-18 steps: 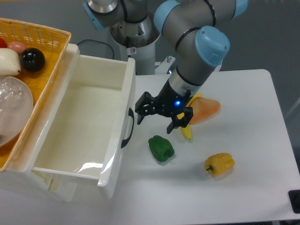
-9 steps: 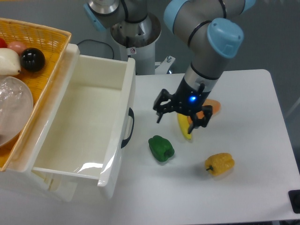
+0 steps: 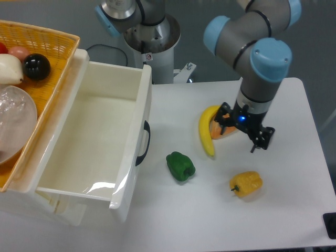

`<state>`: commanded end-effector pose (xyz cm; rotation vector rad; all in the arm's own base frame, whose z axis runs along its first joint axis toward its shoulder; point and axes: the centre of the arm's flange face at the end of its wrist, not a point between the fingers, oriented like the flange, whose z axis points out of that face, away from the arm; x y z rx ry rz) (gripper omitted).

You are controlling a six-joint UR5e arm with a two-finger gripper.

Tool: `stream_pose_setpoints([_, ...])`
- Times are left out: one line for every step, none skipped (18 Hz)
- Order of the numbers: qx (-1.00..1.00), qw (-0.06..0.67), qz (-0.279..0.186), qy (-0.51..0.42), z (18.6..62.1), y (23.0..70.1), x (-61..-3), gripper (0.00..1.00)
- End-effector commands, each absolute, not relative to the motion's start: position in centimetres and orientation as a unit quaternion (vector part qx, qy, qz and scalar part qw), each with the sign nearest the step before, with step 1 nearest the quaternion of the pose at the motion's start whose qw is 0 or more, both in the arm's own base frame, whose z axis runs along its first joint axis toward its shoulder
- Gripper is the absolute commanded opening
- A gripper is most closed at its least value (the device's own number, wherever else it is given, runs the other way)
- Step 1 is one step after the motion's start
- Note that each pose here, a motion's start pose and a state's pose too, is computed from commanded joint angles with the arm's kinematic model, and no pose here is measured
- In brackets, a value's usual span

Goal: Slide open the top white drawer

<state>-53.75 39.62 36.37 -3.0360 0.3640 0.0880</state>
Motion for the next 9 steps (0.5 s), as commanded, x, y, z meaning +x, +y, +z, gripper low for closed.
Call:
stream_pose_setpoints([-0.991,0.039,0.028,0.122,36.1,39.3,-54.2,1.00])
stream_pose_setpoints([-0.990,0.036,0.027,0.131,35.6,38.8,-54.8,1.00])
stream_pose_setpoints([-0.988,0.030,0.028,0.148,35.1,38.4,-55.6,1.00])
stream_pose_setpoints([-0.986,0.022,0.028,0.166,34.5,37.9,-56.6,1.00])
stream_pose_setpoints([-0.984,0.019,0.025,0.175,33.8,37.6,-57.4,1.00])
stream_pose_setpoints([-0.984,0.017,0.024,0.177,33.5,37.7,-57.7,1.00])
stream_pose_setpoints([-0.984,0.017,0.024,0.176,33.4,37.8,-58.0,1.00])
stream_pose_setpoints([-0.984,0.016,0.023,0.176,33.1,37.9,-58.3,1.00])
stream_pose_setpoints([-0.984,0.015,0.024,0.176,33.0,38.0,-58.6,1.00])
